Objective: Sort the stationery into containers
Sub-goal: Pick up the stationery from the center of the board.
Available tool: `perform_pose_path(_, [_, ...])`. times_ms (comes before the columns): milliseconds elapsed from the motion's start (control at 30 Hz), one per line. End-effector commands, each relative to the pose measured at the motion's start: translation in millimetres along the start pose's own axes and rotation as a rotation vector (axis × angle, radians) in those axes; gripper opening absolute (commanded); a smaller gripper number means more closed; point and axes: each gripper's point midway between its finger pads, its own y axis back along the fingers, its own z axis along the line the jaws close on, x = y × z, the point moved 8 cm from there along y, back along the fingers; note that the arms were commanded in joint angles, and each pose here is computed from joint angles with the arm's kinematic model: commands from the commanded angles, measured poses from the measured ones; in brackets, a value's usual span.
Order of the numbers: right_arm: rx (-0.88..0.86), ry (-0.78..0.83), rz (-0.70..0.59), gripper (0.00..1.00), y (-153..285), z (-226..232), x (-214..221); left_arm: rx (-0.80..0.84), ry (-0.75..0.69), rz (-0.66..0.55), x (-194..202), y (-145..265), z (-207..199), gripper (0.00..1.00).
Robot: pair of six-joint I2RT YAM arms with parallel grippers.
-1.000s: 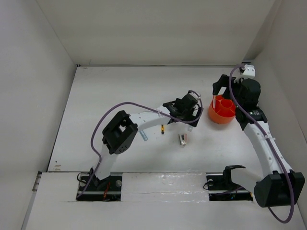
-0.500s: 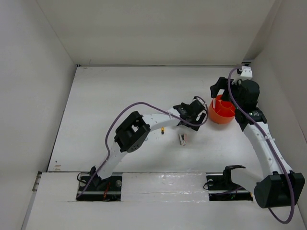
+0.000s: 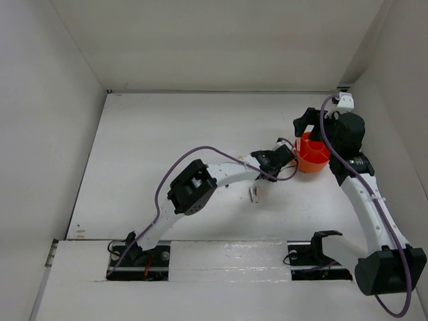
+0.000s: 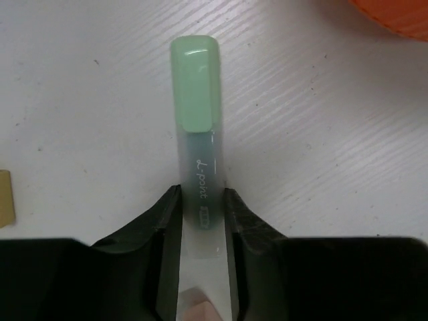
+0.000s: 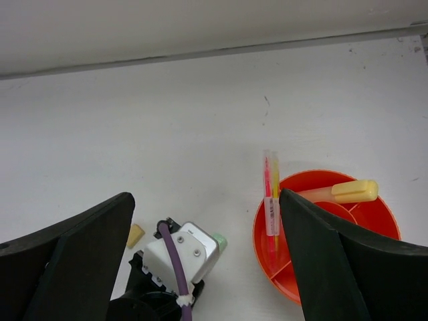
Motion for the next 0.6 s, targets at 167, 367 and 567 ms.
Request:
perform_pose_path(167, [-0.072, 0.002, -0.029, 0.94, 7, 2, -9, -0.134, 0.004, 0.041, 17, -2, 27, 0.00])
perform_pose_path(367, [-0.129, -0.010, -0.035, 0.94, 6, 0, -6, -0.144, 0.128, -0.200, -18, 53, 50, 0.00])
perform_pose_path(567, [-0.319, -0.039, -0.014, 0.93, -1, 13, 6, -0.008, 0.240, -0.468, -39, 118, 62, 0.00])
